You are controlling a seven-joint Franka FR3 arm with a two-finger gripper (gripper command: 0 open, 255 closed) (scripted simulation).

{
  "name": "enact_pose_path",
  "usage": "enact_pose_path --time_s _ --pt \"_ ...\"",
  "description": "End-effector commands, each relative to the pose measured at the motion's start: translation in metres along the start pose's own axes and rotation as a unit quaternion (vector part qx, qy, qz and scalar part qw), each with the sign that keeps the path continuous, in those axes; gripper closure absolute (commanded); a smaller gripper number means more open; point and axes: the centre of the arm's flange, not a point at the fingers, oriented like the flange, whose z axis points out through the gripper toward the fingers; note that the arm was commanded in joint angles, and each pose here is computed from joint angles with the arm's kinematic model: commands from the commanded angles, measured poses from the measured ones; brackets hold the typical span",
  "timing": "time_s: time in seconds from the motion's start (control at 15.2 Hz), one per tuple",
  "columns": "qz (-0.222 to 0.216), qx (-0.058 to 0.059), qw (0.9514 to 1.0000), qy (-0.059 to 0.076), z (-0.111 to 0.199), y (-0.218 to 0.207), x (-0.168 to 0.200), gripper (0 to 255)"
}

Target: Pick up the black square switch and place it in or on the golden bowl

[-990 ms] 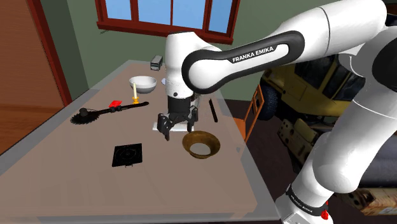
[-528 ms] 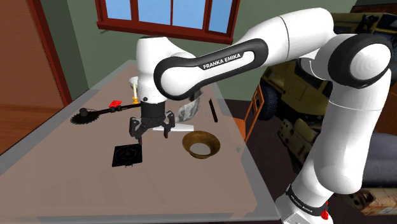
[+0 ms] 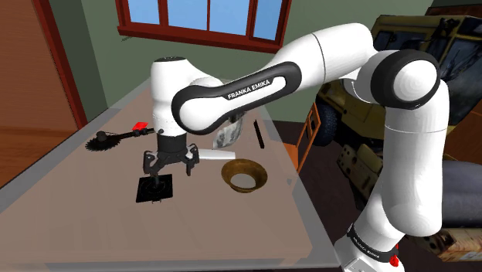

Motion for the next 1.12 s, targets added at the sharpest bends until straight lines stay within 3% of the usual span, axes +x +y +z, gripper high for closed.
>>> enact_pose_path --time_s 0.0,0.59,0.66,1.06 --pt "0.000 0.000 1.0000 0.000 0.0108 -0.0008 -0.0005 0" --pt "0.000 0.000 1.0000 0.000 0.0138 -0.0007 -0.0005 0" --pt "0.000 0.000 1.0000 0.000 0.0138 -0.0007 -0.0005 255" --pt "0.000 0.000 1.0000 0.000 0.0138 -0.0008 -0.0005 255"
